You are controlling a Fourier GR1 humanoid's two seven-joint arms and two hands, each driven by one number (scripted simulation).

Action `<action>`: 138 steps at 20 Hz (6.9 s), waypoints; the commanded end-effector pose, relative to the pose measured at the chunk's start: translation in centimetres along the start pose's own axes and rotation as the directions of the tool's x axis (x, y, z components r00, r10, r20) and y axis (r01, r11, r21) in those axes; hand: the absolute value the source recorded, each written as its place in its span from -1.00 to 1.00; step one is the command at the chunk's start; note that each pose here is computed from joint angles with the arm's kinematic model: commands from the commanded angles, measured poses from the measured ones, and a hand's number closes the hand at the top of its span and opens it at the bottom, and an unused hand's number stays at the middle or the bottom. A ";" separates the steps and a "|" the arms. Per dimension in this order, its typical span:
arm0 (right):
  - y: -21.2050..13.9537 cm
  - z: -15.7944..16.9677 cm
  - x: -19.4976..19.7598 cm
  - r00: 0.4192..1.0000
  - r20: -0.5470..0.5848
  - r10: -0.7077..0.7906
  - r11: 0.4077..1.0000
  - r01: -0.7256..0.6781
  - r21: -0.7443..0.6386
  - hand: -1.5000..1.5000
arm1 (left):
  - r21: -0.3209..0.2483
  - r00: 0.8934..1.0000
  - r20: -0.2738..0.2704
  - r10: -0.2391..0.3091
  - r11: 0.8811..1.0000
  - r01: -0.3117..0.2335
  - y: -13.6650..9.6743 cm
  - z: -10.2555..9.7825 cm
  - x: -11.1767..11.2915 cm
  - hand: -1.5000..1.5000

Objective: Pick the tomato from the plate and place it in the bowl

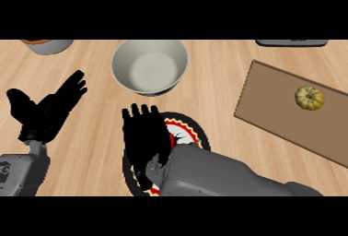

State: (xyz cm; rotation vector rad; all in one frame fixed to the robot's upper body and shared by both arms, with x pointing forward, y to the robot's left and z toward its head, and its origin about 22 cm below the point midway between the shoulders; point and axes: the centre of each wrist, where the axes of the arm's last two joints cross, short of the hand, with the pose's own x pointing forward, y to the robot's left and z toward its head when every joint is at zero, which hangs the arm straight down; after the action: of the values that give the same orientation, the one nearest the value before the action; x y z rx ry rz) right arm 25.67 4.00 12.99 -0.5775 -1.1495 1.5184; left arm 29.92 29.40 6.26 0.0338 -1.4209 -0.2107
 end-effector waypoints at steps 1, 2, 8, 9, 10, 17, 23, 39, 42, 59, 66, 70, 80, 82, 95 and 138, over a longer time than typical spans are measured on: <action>0.0 -0.8 -0.3 0.996 -0.087 0.021 1.000 -0.020 0.009 -1.00 | -0.005 1.000 -0.003 0.007 1.000 -0.007 0.9 0.7 -1.1 0.00; 0.5 -0.1 0.5 0.995 -0.099 0.026 0.999 -0.024 0.028 -1.00 | -0.017 1.000 -0.003 0.007 1.000 -0.007 -0.5 1.3 0.9 0.00; -0.5 -1.8 -0.1 0.994 -0.113 0.011 0.999 -0.006 0.044 -1.00 | -0.026 1.000 0.011 0.013 1.000 -0.012 0.7 -0.3 1.0 0.00; 1.3 -2.7 -1.5 0.994 -0.107 0.022 0.998 -0.016 0.059 -1.00 | -0.001 1.000 -0.005 0.009 1.000 -0.009 -0.7 0.4 -0.4 0.00; 0.9 -2.5 -0.9 0.991 -0.130 0.024 0.998 -0.017 0.059 -1.00 | -0.009 1.000 0.005 -0.009 1.000 0.009 1.5 0.8 0.0 0.00; 3.0 -4.4 -2.8 0.988 -0.150 0.026 0.995 -0.011 0.100 -1.00 | -0.008 1.000 -0.013 0.001 1.000 -0.001 0.0 1.0 -0.2 0.00; 5.0 -5.9 -4.3 0.982 -0.180 0.052 0.995 -0.035 0.098 -1.00 | -0.004 1.000 -0.008 -0.010 1.000 0.010 -0.4 1.6 1.1 0.00; 6.1 -8.6 -6.7 0.987 -0.153 0.045 0.994 -0.029 0.103 1.00 | -0.018 1.000 0.002 -0.004 1.000 0.004 0.1 0.9 -1.2 0.00; 6.0 -8.0 -6.2 0.992 -0.120 0.031 0.998 -0.025 0.052 1.00 | -0.011 1.000 0.014 -0.011 1.000 0.011 -0.2 0.9 0.5 0.00; 4.6 -6.2 -3.3 0.999 0.004 0.049 0.996 -0.048 -0.071 1.00 | -0.034 1.000 -0.009 -0.003 0.999 0.003 -0.6 0.9 -0.2 0.00; 5.9 -5.3 -13.9 0.817 -0.506 -0.276 0.954 0.168 -0.249 1.00 | 0.070 0.999 -0.050 0.013 0.998 -0.010 2.4 2.2 -2.1 0.00; 3.9 -0.9 -12.8 0.834 -0.463 -0.302 0.931 0.153 -0.331 1.00 | 0.063 0.999 -0.045 0.021 0.998 -0.018 2.3 2.6 -2.1 0.00; -3.9 7.5 -9.3 0.885 -0.407 -0.227 0.895 0.024 -0.446 1.00 | 0.060 0.999 -0.037 0.031 0.998 -0.029 1.2 2.3 -2.6 0.00; -5.8 7.6 -8.4 0.891 -0.389 -0.234 0.880 0.024 -0.475 1.00 | 0.051 1.000 -0.023 0.010 0.999 -0.009 0.9 1.8 -1.3 0.00; -13.1 7.1 -2.1 0.895 -0.249 -0.369 0.806 0.175 -0.566 1.00 | 0.017 1.000 -0.015 0.002 1.000 -0.001 -0.6 1.2 -0.5 0.00; -14.4 -11.7 -12.7 0.550 -0.121 -0.826 0.473 0.560 -0.680 -1.00 | -0.103 0.996 0.084 -0.015 0.994 0.024 -3.1 -1.7 2.9 0.00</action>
State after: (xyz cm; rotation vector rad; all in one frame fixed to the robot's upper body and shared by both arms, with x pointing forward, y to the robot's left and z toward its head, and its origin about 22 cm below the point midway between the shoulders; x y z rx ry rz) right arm 45.53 -3.83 19.17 -0.7479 -1.2438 0.3547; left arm 31.29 26.53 7.94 -0.0367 -1.4813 -0.2950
